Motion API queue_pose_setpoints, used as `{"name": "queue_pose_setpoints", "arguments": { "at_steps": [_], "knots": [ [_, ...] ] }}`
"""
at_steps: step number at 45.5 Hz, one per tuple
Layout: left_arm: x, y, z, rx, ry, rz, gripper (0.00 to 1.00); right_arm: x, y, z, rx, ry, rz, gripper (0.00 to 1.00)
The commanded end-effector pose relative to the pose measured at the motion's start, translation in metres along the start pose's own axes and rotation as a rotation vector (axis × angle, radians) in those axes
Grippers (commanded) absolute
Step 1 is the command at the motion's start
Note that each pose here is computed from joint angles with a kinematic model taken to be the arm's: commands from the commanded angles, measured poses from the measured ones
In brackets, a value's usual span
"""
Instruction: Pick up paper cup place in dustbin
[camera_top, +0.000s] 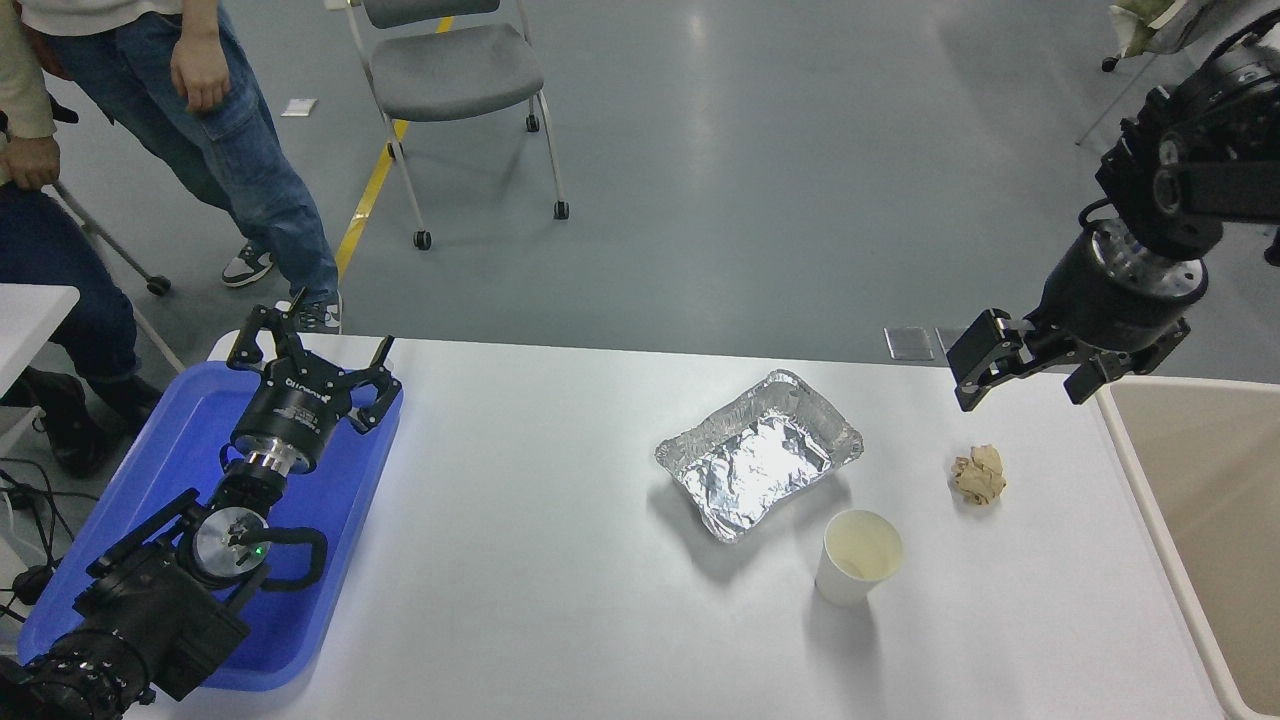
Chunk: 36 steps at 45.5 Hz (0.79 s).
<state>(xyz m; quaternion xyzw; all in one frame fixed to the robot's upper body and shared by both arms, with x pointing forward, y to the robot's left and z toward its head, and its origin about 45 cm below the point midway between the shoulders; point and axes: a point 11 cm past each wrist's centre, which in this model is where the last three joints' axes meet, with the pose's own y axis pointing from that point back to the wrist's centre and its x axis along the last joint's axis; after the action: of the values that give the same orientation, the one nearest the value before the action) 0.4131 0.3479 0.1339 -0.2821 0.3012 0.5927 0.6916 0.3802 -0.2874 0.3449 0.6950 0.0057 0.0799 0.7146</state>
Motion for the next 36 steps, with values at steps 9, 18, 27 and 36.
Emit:
{"name": "queue_pose_setpoints", "arguments": {
  "at_steps": [9, 18, 27, 36],
  "knots": [
    [-0.001, 0.000, 0.000, -0.002, 0.001, -0.002, 1.00, 0.001, 0.003, -0.026, 0.021, 0.046, -0.003, 1.00],
    [-0.001, 0.000, 0.000, -0.002, 0.001, -0.002, 1.00, -0.004, -0.022, -0.034, 0.058, 0.052, -0.050, 1.00],
    [-0.001, 0.000, 0.000, -0.002, 0.001, -0.002, 1.00, -0.006, -0.064, -0.032, 0.118, -0.016, -0.093, 1.00],
    [-0.001, 0.000, 0.000, -0.001, 0.000, -0.003, 1.00, -0.024, -0.100, -0.033, 0.143, -0.059, -0.174, 0.99]
  ]
}}
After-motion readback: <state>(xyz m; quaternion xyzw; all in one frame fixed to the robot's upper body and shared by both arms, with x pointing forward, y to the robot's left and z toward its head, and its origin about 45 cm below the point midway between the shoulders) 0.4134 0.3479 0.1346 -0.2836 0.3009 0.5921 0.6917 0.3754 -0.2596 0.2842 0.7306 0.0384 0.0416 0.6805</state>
